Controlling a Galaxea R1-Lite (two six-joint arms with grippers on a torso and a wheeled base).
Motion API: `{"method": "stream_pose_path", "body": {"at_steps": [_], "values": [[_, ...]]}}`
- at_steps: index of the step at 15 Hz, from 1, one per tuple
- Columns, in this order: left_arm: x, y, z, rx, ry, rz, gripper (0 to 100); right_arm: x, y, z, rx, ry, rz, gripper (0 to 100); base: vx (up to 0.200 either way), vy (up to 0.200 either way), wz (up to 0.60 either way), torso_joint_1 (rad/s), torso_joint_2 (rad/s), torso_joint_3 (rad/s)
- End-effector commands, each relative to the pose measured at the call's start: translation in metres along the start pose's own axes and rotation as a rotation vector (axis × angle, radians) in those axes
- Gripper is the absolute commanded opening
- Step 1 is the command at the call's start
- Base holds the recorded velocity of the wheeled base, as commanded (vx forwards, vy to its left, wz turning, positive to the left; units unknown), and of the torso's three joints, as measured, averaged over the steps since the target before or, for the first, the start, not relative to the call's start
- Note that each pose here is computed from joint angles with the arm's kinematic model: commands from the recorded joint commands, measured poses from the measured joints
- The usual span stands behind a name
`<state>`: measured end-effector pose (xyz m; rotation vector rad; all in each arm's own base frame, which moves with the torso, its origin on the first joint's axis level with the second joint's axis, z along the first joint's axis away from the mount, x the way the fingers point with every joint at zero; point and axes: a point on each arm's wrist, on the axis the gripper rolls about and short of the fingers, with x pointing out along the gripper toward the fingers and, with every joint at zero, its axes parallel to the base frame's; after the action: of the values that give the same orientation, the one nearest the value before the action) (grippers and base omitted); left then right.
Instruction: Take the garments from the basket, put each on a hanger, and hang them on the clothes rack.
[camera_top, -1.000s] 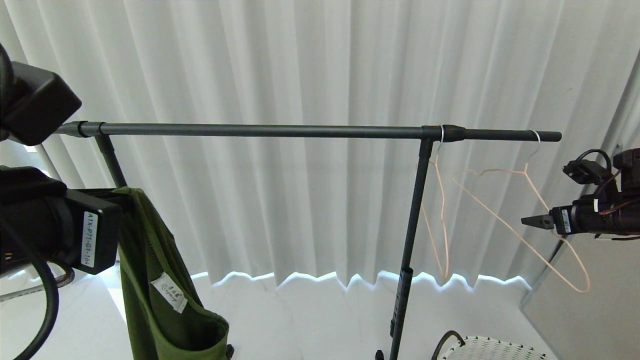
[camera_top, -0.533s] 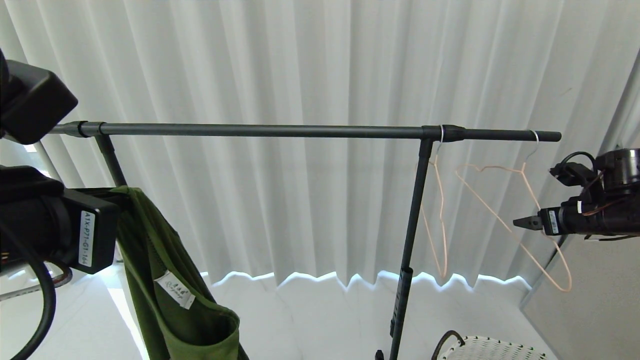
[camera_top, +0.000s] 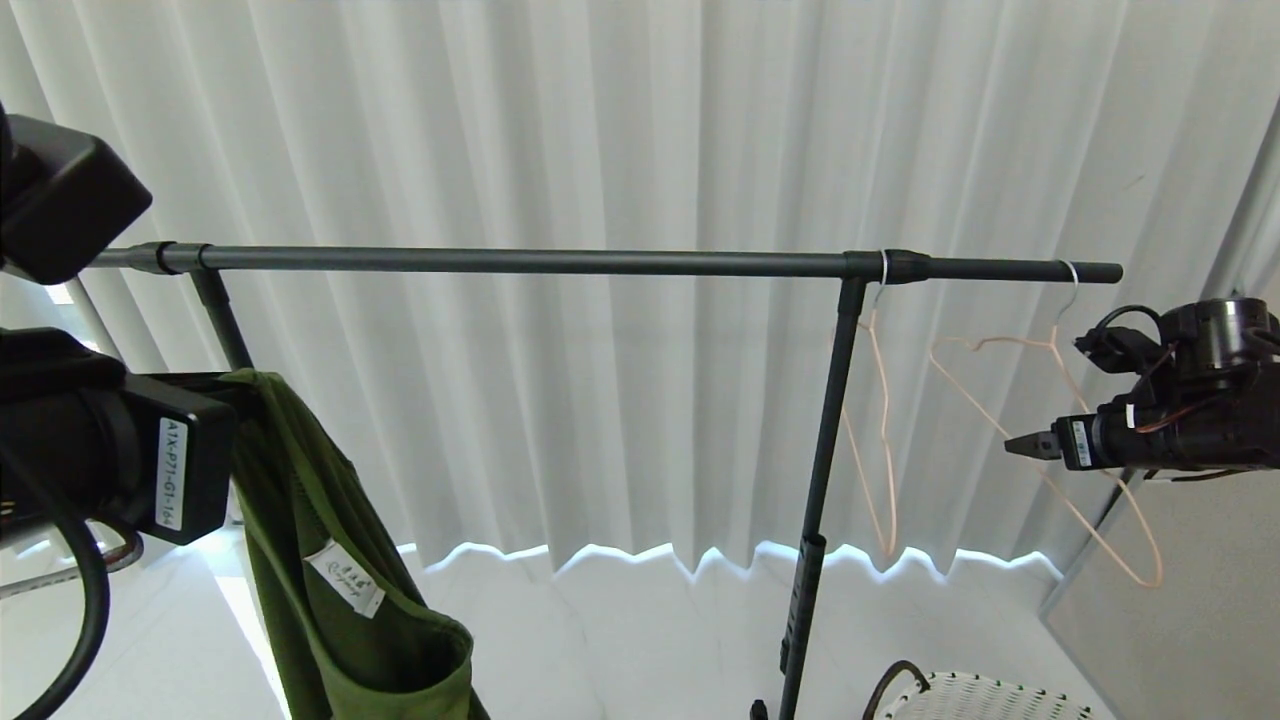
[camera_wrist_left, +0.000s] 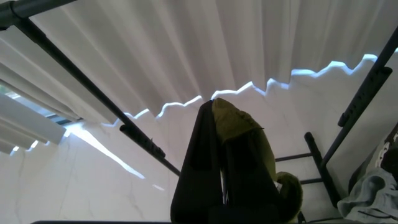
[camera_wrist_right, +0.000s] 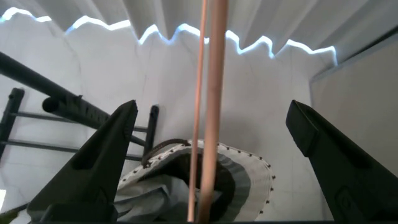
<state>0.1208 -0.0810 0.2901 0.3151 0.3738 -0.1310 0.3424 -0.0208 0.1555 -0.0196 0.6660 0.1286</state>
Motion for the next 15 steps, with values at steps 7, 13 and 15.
{"method": "stream_pose_path", "body": {"at_steps": [7, 13, 15], "values": [[-0.001, 0.001, 0.001, -0.003, -0.004, 0.001, 0, 0.001, -0.001, 0.0, 0.001, 0.002, -0.023, 0, 0.0, 0.0, 0.0, 0.0, 0.0, 0.0], [-0.004, 0.003, -0.001, -0.007, -0.009, 0.002, 0, -0.009, 0.0, 0.005, 0.029, -0.025, -0.047, 0, 0.0, 0.0, 0.0, 0.0, 0.0, 0.0], [-0.005, 0.003, -0.002, -0.008, -0.011, 0.002, 0, -0.016, 0.001, 0.008, 0.028, -0.04, -0.063, 0, 0.0, 0.0, 0.0, 0.0, 0.0, 0.0]]}}
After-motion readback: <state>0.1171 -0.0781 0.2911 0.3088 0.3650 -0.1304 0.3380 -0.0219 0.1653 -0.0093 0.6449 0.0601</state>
